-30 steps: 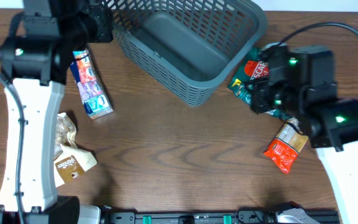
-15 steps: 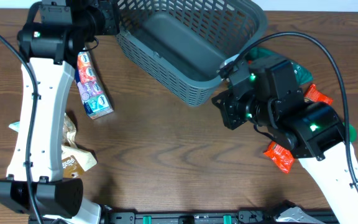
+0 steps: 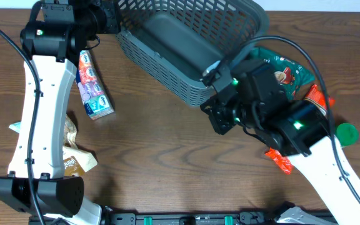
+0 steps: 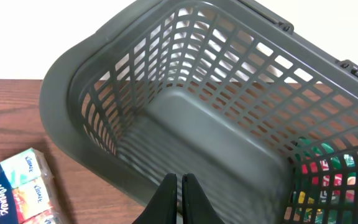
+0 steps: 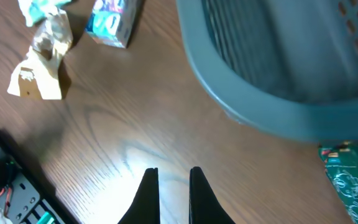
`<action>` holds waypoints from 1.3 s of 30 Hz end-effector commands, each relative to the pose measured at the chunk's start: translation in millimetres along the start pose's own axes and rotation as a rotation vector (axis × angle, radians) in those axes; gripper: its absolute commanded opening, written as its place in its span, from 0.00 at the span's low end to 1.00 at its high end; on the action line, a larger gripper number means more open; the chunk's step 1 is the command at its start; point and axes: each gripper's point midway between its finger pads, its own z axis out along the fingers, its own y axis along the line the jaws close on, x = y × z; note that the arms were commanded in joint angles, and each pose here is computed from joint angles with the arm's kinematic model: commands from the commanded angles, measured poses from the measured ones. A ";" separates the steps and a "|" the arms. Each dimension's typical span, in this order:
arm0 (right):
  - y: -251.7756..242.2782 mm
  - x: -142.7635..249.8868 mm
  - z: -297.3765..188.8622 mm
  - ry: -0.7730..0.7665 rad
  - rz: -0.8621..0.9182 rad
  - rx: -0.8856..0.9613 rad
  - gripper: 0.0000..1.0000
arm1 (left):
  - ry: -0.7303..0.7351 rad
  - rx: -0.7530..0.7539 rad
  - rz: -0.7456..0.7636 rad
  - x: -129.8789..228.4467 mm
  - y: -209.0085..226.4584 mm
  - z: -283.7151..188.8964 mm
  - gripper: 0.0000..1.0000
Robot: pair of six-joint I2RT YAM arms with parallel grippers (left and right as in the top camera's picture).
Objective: Pack container
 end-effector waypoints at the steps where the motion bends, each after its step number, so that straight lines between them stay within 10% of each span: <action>1: 6.7 -5.6 6.8 0.001 -0.038 -0.012 0.01 | -0.015 0.016 0.033 -6.1 -3.8 -0.6 0.06; 39: -28.0 -10.2 46.0 0.045 0.000 0.152 0.01 | 0.206 0.023 0.064 53.7 1.1 73.8 0.05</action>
